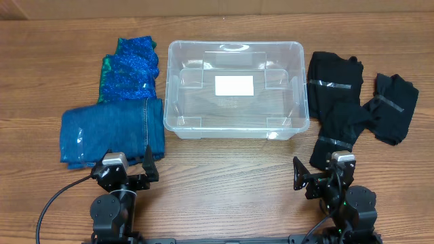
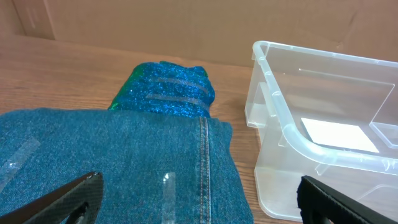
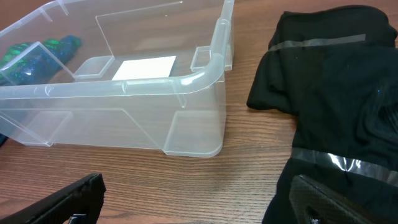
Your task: Pack container
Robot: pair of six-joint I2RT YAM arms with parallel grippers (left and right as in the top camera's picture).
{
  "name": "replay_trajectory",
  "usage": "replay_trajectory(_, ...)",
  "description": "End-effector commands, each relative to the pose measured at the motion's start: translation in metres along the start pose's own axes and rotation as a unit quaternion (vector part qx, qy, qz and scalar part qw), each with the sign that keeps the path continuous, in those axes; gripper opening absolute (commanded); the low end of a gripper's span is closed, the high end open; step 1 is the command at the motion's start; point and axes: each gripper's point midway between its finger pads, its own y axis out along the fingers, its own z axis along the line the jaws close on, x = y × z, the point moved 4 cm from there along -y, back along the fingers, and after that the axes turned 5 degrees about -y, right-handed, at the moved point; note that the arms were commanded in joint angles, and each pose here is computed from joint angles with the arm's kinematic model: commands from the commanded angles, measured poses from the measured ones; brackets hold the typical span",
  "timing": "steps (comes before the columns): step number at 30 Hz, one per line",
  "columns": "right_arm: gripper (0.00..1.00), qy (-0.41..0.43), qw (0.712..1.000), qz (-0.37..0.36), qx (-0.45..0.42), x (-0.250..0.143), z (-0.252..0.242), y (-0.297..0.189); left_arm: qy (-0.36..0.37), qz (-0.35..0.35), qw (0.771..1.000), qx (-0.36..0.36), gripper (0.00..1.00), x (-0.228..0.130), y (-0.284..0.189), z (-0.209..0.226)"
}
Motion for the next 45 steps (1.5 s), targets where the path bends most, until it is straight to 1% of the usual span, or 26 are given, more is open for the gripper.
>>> replay_trajectory(1, 1.0, 0.002, 1.0, 0.0, 0.0, -0.003, 0.0, 0.002, -0.006, -0.006, 1.0, -0.005, 1.0, 0.001, 0.0, -0.001)
replay_trajectory(21, 1.0, 0.002, 1.0, 0.001, 0.0, -0.003, 0.0, 0.002, -0.006, -0.005, 1.0, -0.005, 1.0, 0.001, 0.0, -0.001)
replay_trajectory(22, 1.0, 0.001, 1.0, -0.004, -0.002, -0.001, -0.001, 0.002, -0.006, -0.005, 1.0, -0.005, 1.0, 0.0, 0.0, -0.001)
replay_trajectory(23, 1.0, -0.001, 0.999, -0.03, -0.016, 0.009, -0.004, 0.001, -0.006, -0.005, 1.0, -0.005, 1.0, 0.0, 0.0, -0.001)
replay_trajectory(25, 1.0, -0.002, 0.999, -0.042, 0.0, 0.014, 0.0, 0.001, -0.006, -0.005, 1.0, -0.005, 1.0, 0.0, 0.0, -0.001)
replay_trajectory(28, 1.0, -0.002, 0.999, -0.039, 0.034, 0.014, 0.009, 0.001, -0.006, -0.005, 1.0, -0.005, 1.0, 0.0, 0.0, -0.001)
replay_trajectory(40, 1.0, 0.0, 0.999, -0.024, 0.031, 0.007, 0.008, 0.001, -0.006, -0.006, 1.0, -0.006, 1.0, 0.001, 0.0, -0.001)
replay_trajectory(42, 1.0, 0.002, 1.0, -0.011, 0.03, 0.002, 0.007, 0.001, -0.014, 0.0, 0.999, -0.031, 1.0, -0.001, 0.0, -0.008)
replay_trajectory(44, 1.0, 0.003, 1.0, -0.005, 0.029, 0.0, 0.007, 0.001, -0.056, 0.024, 0.994, -0.091, 1.0, -0.006, -0.002, -0.024)
replay_trajectory(45, 1.0, 0.003, 1.0, -0.005, 0.029, 0.0, 0.007, 0.001, -0.062, 0.028, 0.993, -0.098, 1.0, -0.007, -0.002, -0.026)
